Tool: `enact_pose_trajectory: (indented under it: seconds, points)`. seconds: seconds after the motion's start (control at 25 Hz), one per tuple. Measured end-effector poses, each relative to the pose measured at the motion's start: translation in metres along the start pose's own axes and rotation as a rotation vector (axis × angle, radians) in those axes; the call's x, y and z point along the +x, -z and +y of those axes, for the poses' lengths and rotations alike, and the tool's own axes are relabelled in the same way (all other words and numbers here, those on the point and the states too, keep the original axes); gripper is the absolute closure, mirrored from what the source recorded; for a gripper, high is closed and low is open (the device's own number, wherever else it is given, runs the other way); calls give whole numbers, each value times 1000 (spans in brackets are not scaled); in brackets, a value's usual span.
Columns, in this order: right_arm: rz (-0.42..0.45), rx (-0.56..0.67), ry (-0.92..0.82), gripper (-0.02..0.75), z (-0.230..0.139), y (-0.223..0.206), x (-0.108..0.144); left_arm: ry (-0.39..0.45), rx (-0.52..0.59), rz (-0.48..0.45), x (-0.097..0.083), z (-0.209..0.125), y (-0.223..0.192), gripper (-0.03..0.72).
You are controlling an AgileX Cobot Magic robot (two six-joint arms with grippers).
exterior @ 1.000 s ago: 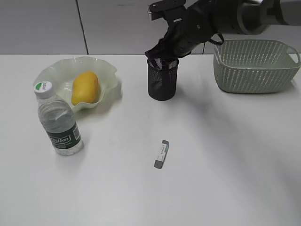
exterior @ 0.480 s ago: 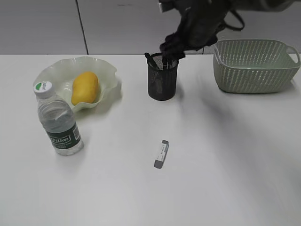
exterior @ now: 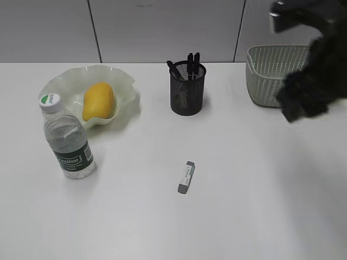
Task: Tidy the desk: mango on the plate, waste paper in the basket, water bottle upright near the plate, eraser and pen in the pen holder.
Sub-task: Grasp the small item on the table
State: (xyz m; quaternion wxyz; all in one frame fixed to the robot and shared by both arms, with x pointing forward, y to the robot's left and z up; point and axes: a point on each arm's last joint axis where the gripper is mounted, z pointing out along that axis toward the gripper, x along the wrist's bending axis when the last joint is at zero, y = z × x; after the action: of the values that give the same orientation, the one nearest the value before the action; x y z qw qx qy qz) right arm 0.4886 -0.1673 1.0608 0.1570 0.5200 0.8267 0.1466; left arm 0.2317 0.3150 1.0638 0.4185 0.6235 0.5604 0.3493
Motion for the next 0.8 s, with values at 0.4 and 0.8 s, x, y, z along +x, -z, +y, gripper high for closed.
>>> enact_pose_trajectory:
  seconds: [0.4, 0.8]
  points:
    - [36, -120, -68, 282, -173, 78, -17, 0, 0, 0, 0, 0, 0, 473]
    - [61, -549, -90, 296, -243, 102, -24, 0, 0, 0, 0, 0, 0, 473]
